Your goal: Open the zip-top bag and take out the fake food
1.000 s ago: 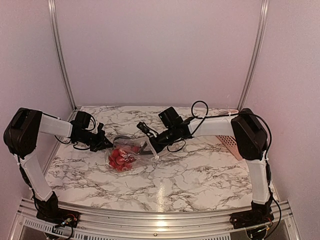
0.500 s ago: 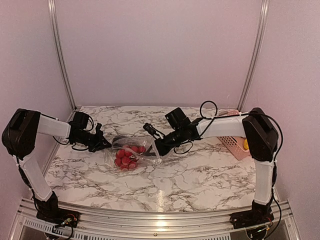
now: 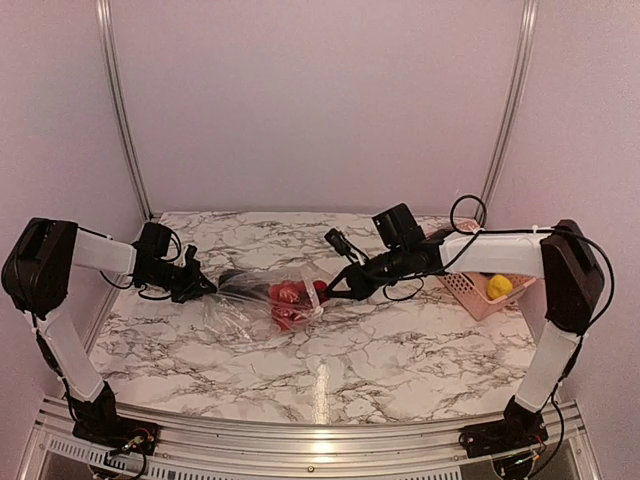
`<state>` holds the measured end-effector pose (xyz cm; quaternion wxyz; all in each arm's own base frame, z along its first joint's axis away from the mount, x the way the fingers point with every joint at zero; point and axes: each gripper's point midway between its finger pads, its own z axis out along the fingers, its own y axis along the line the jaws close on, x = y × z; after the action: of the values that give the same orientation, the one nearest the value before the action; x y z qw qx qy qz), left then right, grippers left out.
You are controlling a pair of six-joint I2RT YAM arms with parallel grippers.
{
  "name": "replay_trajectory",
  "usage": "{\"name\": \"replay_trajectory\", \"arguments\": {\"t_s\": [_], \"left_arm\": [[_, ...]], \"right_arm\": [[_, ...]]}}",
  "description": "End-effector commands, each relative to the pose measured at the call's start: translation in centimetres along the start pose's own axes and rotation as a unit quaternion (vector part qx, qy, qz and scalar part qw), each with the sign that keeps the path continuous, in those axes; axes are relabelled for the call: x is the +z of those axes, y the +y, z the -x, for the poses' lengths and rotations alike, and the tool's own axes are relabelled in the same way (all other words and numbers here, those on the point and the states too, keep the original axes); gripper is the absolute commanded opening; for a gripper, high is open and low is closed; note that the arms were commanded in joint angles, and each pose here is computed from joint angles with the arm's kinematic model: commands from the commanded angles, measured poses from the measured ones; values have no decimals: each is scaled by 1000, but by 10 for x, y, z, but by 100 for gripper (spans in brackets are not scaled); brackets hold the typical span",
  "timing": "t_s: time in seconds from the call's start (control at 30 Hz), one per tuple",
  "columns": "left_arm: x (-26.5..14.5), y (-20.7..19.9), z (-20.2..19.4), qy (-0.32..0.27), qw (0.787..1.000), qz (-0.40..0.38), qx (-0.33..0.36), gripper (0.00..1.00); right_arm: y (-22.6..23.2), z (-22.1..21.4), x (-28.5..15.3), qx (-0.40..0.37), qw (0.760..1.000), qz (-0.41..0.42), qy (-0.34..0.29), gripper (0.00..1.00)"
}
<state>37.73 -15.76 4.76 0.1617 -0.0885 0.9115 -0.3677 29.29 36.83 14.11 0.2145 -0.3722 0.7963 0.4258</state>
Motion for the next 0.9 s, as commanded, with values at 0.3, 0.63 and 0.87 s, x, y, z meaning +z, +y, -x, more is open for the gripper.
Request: {"name": "replay_trajectory", "arguments": {"t_s": [0.3, 0.63, 0.87], "left_arm": [[-4, 5, 2, -1, 1000, 15, 1, 0], [-2, 5, 3, 1, 1000, 13, 0, 0], [-2, 4, 4, 1, 1000, 12, 1, 0]], "right_arm": [[-12, 57, -99, 5, 990, -96, -102, 0], [-53, 81, -202, 39, 961, -174, -212, 0], [-110, 68, -285, 96, 914, -295, -262, 0]]}}
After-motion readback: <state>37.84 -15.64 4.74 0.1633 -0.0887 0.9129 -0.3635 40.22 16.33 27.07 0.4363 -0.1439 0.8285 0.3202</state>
